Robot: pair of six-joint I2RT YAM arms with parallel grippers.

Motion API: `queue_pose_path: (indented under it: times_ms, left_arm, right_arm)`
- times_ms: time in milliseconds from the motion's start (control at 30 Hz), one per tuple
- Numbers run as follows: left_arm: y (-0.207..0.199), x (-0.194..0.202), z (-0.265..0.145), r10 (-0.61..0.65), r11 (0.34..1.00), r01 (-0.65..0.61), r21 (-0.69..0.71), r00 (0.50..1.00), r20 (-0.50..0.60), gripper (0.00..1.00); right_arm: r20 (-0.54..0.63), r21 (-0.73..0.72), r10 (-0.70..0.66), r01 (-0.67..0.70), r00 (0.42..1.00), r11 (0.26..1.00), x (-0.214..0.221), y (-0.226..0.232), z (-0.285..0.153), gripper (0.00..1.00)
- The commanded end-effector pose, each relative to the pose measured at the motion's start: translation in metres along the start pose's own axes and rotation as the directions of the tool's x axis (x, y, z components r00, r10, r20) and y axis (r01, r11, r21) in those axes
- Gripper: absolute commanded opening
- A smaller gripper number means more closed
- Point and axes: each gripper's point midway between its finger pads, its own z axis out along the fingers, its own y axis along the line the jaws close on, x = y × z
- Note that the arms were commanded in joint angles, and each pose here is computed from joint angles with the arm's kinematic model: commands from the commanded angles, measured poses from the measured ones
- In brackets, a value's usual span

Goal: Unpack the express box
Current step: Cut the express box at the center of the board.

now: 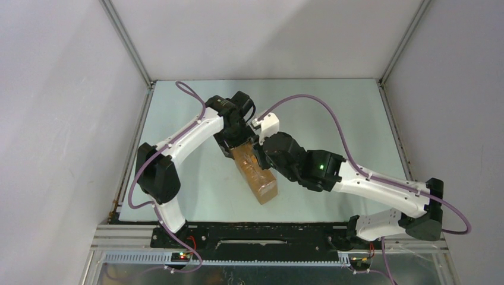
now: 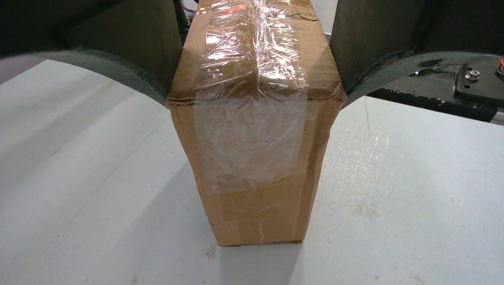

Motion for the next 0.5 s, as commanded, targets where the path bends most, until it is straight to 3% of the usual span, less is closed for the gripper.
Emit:
queue_pose_path:
  times_ms: [0,467]
  left_arm:
    - [0.006,-0.006,0.011,-0.028,0.999,0.028,-0.038,0.999,0.02,0.59]
    - [0.006,-0.004,0.013,-0.029,0.999,0.029,-0.038,0.999,0.014,0.58]
  right_arm:
    - [-0.006,-0.039,0.052,-0.052,0.999,0.998,0.002,0.007,-0.013,0.0]
    - [0.001,-0.053,0.087,-0.087,0.996,0.995,0.006,0.005,-0.019,0.0]
